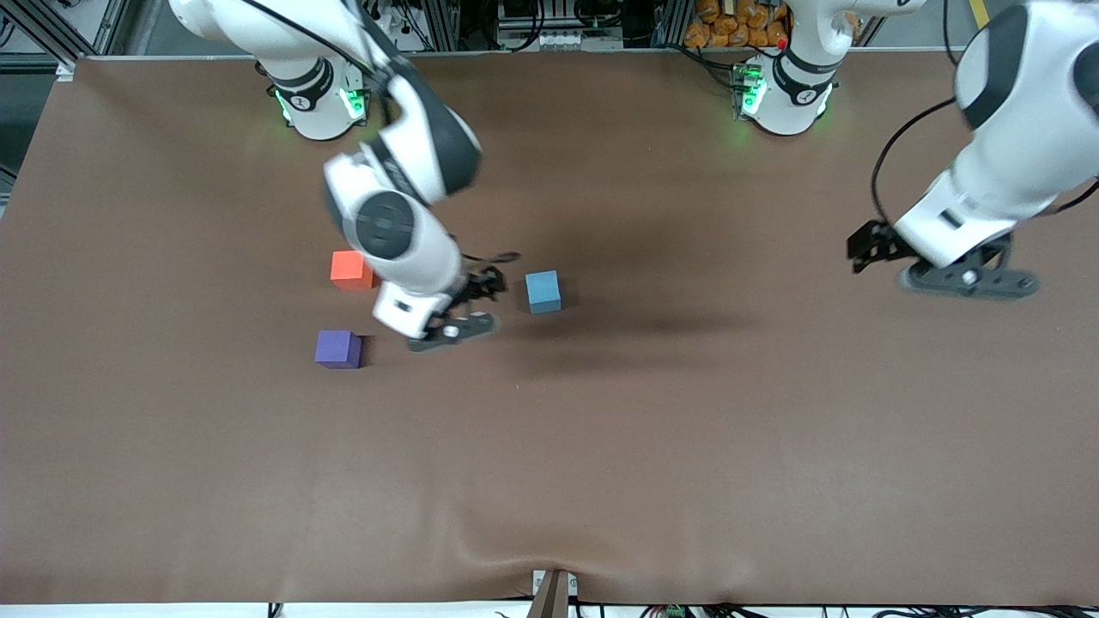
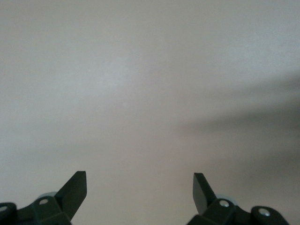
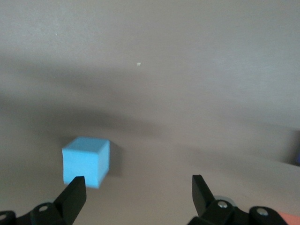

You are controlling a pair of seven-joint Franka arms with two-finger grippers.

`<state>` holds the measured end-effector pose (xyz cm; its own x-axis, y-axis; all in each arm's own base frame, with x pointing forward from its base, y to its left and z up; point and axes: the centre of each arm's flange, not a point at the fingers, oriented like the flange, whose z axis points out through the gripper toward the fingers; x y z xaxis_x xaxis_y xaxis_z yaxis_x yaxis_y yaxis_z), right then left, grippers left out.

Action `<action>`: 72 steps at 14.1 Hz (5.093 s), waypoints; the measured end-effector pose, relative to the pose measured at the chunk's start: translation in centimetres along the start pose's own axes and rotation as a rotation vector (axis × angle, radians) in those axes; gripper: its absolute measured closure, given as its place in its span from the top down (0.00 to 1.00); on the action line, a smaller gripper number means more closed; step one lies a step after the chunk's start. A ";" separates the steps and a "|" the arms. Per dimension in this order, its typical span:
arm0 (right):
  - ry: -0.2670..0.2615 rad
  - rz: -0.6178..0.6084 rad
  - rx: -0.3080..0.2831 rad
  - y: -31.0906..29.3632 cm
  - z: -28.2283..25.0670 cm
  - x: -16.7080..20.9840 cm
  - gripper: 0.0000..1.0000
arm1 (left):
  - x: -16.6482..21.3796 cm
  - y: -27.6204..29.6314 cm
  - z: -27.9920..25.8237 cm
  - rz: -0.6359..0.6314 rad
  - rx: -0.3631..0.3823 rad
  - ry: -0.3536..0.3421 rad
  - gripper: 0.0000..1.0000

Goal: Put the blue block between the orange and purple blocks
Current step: 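Withdraw the left gripper while the right gripper reaches the blue cube, then close the right gripper on the light blue cube, then carry the cube with the right gripper toward the red and purple cubes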

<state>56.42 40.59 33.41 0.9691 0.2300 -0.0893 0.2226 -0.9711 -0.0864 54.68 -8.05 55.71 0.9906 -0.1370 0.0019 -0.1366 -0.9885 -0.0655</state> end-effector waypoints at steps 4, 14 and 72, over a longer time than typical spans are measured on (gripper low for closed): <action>-0.024 0.006 -0.017 -2.8 3.8 -0.7 1.00 | -1.9 -1.2 -5.4 -0.033 -0.044 -0.001 1.00; 0.032 0.039 0.019 -7.8 7.4 -2.0 1.00 | -2.5 -4.6 -5.5 -0.106 -0.053 -0.032 1.00; -0.113 0.273 -0.014 24.5 1.4 -9.8 0.53 | -2.9 -0.7 -9.5 -0.024 -0.047 0.015 1.00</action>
<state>52.22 14.58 30.77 0.9754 -0.0344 -0.2178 -0.0421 -0.9986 -0.0309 51.77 -7.56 65.21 0.9933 -0.1138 0.0178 -0.1134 -0.9934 -0.0186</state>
